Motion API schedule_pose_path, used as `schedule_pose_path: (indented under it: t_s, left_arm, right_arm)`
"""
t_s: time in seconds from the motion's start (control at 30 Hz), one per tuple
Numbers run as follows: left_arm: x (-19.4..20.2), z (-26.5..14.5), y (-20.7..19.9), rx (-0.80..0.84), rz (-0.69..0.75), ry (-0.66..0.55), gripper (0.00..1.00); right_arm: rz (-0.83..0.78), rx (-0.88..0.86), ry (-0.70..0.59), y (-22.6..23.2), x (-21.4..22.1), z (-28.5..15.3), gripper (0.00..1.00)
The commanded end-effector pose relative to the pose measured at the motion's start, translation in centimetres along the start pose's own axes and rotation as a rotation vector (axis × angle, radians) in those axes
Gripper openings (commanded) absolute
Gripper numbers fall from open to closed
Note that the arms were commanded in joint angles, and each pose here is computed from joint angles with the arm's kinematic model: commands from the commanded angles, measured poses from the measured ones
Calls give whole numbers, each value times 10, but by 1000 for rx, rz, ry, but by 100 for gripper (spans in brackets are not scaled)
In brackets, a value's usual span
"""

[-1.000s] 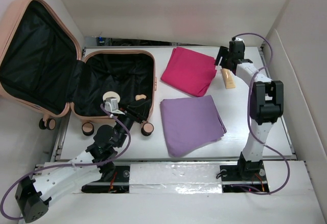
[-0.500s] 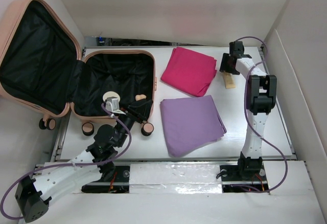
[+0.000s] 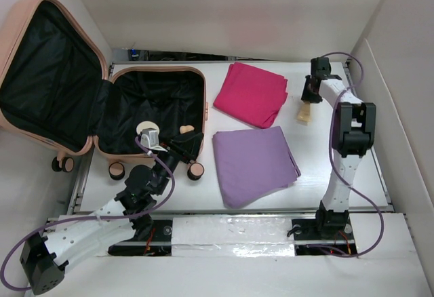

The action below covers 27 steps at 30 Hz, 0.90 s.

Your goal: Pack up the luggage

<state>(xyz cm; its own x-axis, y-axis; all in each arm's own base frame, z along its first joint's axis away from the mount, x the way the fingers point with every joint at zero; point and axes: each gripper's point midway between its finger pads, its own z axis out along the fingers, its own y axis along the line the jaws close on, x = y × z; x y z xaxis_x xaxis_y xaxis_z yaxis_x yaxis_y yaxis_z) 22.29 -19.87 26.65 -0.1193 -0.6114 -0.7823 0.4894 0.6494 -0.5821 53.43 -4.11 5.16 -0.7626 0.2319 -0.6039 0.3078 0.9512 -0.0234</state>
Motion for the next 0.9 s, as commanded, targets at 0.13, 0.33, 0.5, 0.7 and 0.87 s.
schedule_pose_path:
  t_s: [0.13, 0.33, 0.5, 0.7, 0.87]
  left_arm:
    - [-26, 6, -21, 58, -14, -62, 43]
    - [-32, 2, -20, 55, -23, -88, 44]
    - [-39, -2, -10, 13, -27, -122, 44]
    - [-54, -13, -3, -9, -37, -188, 45]
    - [-47, -7, -4, -6, -9, -164, 44]
  right_arm:
    - [-27, -304, -361, 96, -60, -149, 32]
    - [-103, -875, -356, 273, -8, -264, 32]
    - [-147, -1275, -327, 396, 21, -353, 32]
    - [-92, -1398, -246, 474, 42, -361, 83]
    - [-16, -1375, -294, 428, 20, -346, 89]
